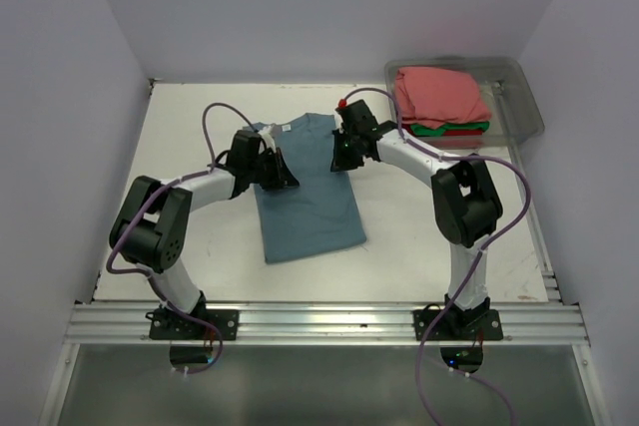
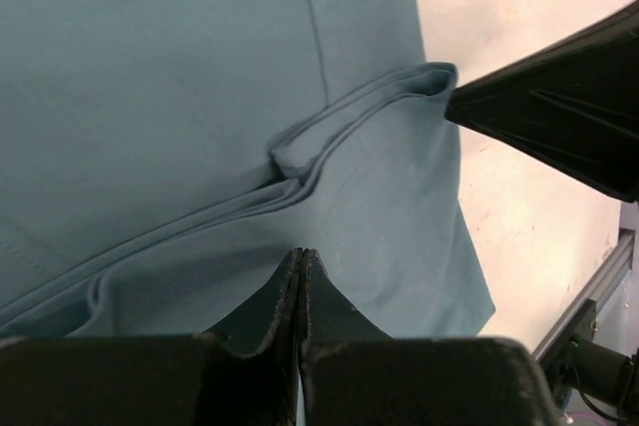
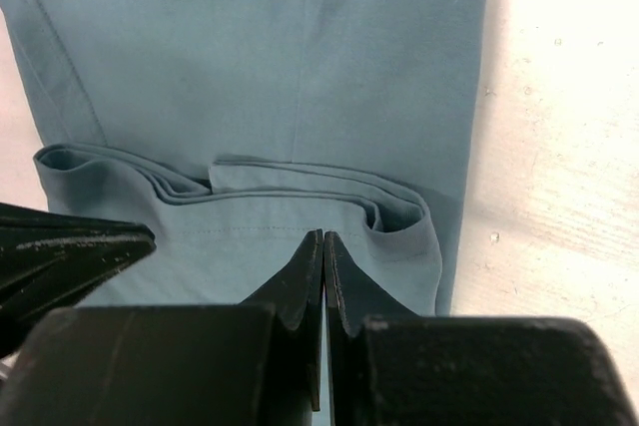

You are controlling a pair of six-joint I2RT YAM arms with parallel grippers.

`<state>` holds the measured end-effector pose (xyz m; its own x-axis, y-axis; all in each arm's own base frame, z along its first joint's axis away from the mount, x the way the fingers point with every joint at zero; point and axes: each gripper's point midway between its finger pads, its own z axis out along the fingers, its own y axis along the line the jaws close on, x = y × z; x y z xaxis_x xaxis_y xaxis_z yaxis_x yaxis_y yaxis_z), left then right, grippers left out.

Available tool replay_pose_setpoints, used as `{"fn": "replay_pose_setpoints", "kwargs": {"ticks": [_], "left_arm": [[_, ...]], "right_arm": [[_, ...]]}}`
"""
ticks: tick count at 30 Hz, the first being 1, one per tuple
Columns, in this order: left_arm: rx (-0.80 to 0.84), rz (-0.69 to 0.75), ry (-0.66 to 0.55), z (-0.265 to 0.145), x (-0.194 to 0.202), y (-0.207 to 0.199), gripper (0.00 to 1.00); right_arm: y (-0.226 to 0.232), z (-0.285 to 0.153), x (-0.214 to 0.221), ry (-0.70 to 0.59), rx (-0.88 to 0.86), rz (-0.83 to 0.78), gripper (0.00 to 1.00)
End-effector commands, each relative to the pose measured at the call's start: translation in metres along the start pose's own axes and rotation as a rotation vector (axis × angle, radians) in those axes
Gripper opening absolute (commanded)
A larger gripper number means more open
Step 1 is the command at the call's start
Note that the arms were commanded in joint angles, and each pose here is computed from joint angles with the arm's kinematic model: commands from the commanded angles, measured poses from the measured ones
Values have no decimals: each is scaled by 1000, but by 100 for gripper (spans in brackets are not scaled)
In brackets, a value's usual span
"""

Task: Fold and stack the t-shirts
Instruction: Fold the folded rectangular tshirt in 1/3 of the way

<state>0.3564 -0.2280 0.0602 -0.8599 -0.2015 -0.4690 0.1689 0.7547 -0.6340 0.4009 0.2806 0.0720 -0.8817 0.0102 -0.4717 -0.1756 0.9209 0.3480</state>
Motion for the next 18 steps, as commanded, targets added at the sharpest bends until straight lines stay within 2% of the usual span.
{"fn": "replay_pose_setpoints", "kwargs": {"ticks": [1,5,11,15,18], "left_arm": [[-49,39,-44,-12,-10,8,0],[-87,42,-24,-18,6,20,0],[-313,-9,14,-23,25,71,0],[-432,-45,-28,-28,18,104,0],[-437,-73,-68,-32,9,113,0]], "right_arm": [[-6,1,0,-4,11,-5,0],[-8,4,4,7,15,-2,0],[-10,6,8,19,15,4,0],[-11,5,9,18,18,1,0],[-14,5,11,22,26,1,0]]}}
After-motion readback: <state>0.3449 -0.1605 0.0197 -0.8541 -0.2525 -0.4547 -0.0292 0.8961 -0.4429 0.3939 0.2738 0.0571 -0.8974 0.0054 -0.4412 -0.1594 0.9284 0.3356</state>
